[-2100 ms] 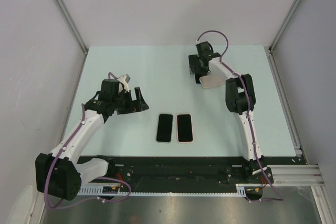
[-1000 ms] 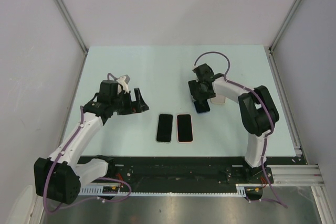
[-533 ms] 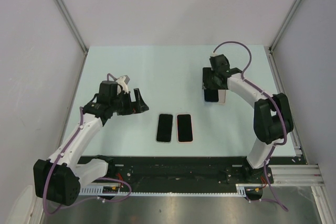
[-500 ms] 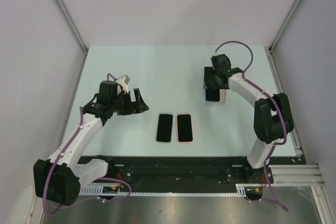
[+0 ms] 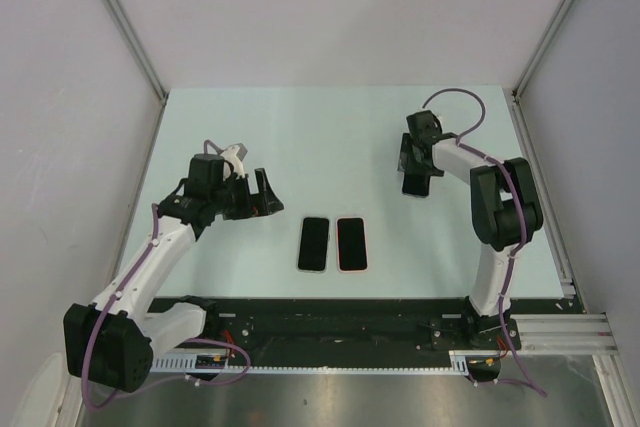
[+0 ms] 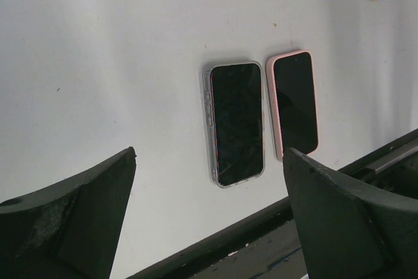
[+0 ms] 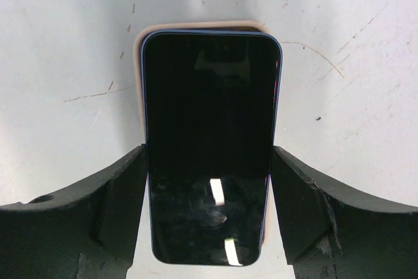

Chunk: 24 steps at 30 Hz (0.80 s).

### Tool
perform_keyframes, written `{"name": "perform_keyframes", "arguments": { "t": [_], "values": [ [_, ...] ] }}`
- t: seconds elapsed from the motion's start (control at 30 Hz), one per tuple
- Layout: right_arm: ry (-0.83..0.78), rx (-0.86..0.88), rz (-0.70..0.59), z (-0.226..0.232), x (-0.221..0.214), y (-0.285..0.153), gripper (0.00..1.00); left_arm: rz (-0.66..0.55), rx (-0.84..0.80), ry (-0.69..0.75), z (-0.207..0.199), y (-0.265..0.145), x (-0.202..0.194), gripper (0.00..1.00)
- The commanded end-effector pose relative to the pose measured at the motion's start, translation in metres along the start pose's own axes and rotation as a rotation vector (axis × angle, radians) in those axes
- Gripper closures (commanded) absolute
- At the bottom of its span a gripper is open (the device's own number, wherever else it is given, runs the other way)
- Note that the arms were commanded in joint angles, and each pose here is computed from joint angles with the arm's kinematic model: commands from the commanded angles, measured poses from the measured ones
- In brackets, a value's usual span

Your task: Put the phone into the phone case

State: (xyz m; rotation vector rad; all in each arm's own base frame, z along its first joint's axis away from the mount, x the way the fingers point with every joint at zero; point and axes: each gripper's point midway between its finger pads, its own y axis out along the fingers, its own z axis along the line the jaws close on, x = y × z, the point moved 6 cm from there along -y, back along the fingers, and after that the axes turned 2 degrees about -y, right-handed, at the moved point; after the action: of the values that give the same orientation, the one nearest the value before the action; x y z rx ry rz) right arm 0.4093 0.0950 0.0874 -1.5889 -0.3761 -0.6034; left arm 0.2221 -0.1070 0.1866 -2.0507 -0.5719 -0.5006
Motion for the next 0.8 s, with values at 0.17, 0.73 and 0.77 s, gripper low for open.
{"name": "perform_keyframes", "arguments": {
  "t": [0.17,0.73,0.77],
  "values": [
    [0.034,-0.034,-0.094,-0.006,0.028,0.017,0.48,-0.031,-0.028,0.035,-0.003,-0.005,0.005,0.03],
    [0.023,0.029,-0.039,0.000,0.018,0.021,0.00,-0.053,0.000,0.028,-0.001,-0.008,0.005,0.02],
    [0.023,0.029,-0.045,0.000,0.020,0.021,0.00,-0.051,0.002,0.027,0.000,-0.007,0.005,0.02]
  ]
}}
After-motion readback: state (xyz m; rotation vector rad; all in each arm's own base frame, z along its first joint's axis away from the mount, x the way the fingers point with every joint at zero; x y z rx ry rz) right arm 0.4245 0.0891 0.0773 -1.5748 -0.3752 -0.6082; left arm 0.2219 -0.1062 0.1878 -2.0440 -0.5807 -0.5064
